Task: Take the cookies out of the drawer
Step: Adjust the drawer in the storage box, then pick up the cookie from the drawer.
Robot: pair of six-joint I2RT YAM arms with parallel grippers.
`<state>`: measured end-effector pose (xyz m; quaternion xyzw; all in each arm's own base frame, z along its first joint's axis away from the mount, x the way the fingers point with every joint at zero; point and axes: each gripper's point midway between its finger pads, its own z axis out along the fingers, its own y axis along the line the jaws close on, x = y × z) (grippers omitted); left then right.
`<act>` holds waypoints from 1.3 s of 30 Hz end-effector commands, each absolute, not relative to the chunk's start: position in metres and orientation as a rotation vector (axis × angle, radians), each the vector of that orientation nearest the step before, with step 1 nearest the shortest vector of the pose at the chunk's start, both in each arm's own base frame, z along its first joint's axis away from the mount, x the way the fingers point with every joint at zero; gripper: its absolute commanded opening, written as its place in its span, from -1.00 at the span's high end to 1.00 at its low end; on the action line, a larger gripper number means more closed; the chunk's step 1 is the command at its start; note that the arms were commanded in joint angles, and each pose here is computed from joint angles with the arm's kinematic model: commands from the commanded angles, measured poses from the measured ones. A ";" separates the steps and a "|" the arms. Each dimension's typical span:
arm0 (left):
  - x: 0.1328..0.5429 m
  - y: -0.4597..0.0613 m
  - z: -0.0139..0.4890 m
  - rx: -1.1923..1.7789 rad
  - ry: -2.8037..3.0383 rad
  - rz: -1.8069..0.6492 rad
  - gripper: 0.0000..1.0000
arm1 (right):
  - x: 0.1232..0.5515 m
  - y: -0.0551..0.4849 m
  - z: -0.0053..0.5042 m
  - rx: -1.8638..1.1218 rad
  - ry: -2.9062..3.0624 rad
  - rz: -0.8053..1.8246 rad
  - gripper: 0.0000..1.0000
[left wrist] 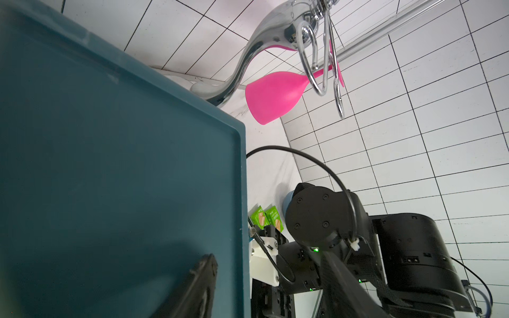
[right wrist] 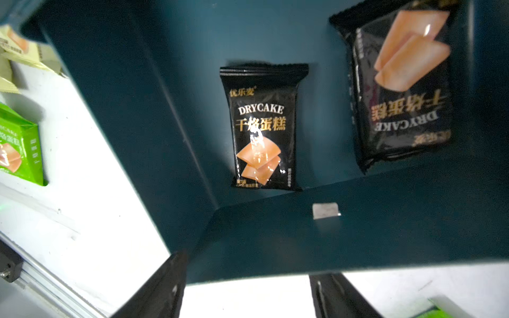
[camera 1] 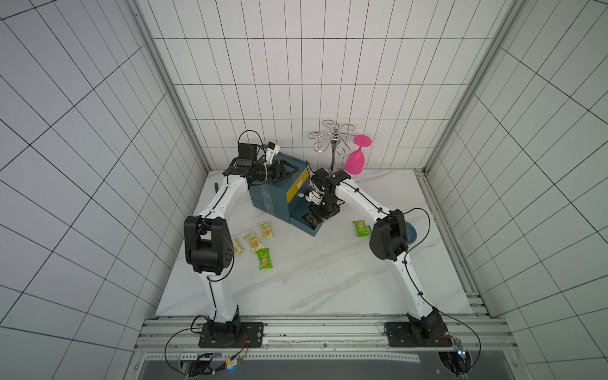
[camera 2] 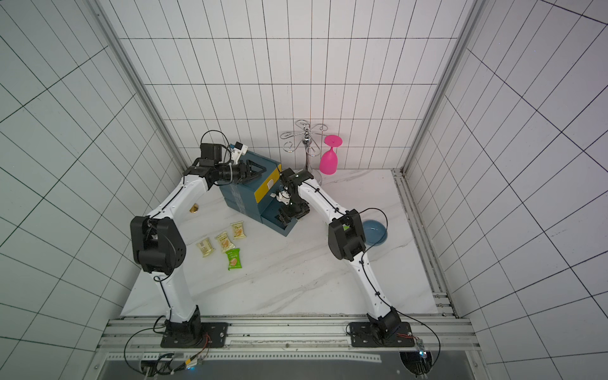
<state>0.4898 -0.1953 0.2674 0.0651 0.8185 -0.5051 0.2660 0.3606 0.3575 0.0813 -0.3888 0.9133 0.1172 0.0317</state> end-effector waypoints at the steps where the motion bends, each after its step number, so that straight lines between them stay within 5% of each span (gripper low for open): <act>1: 0.484 -0.192 0.212 0.046 2.378 -1.386 -0.28 | 0.367 0.365 0.096 -1.197 2.731 0.334 -0.47; 10: 0.485 -0.188 0.211 0.041 2.376 -1.390 -0.28 | 0.362 0.369 0.153 -1.123 2.589 0.412 -0.48; 39: 0.487 -0.182 0.198 -0.005 2.404 -1.370 -0.28 | 0.383 0.370 0.041 -1.403 2.626 0.148 -0.47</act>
